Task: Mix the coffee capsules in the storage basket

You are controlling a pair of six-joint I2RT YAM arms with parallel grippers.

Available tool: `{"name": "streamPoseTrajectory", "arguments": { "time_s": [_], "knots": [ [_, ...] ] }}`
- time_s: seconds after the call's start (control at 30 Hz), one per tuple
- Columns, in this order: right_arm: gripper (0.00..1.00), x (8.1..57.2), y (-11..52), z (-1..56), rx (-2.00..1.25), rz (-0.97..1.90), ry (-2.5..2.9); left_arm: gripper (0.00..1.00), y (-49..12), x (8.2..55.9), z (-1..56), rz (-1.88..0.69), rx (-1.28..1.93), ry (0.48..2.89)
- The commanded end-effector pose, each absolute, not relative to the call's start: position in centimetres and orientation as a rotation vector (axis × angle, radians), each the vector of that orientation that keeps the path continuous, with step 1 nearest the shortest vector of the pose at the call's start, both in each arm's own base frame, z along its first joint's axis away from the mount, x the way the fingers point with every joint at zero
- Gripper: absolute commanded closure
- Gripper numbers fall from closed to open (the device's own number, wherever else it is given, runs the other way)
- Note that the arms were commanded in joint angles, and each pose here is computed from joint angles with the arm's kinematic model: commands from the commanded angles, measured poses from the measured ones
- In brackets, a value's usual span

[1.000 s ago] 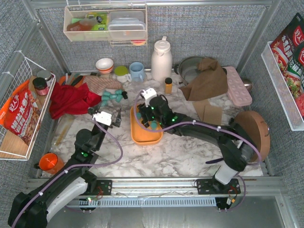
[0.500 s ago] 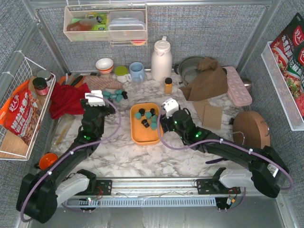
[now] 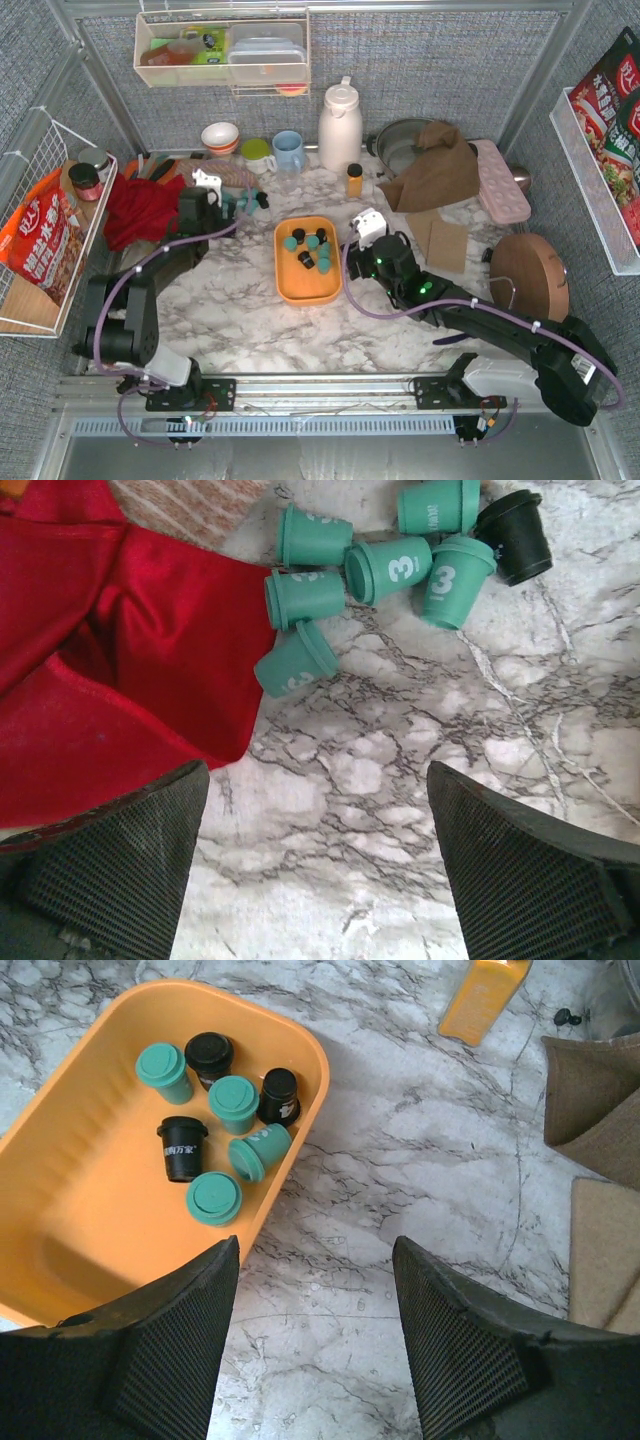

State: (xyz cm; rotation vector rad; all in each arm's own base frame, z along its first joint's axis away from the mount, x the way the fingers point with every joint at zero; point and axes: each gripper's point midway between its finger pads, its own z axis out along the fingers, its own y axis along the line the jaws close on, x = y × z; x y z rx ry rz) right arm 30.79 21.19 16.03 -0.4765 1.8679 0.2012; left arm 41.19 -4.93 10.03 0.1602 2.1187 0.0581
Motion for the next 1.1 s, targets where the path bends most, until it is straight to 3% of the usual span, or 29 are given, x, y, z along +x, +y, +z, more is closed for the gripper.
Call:
{"name": "streamPoseTrajectory", "arguments": {
  "time_s": [0.0,0.3,1.07],
  "knots": [
    [0.33,30.8,21.7,17.0,-0.455,0.251,1.838,0.05,-4.9,41.9,7.8,-0.024,0.310,2.241],
    [0.33,30.6,21.6,17.4,-0.448,0.262,1.831,0.29,-3.4,43.3,3.6,-0.157,0.558,2.485],
    [0.33,31.0,21.9,15.8,-0.477,0.258,1.881,0.27,-2.7,47.0,3.1,-0.038,0.893,2.292]
  ]
}}
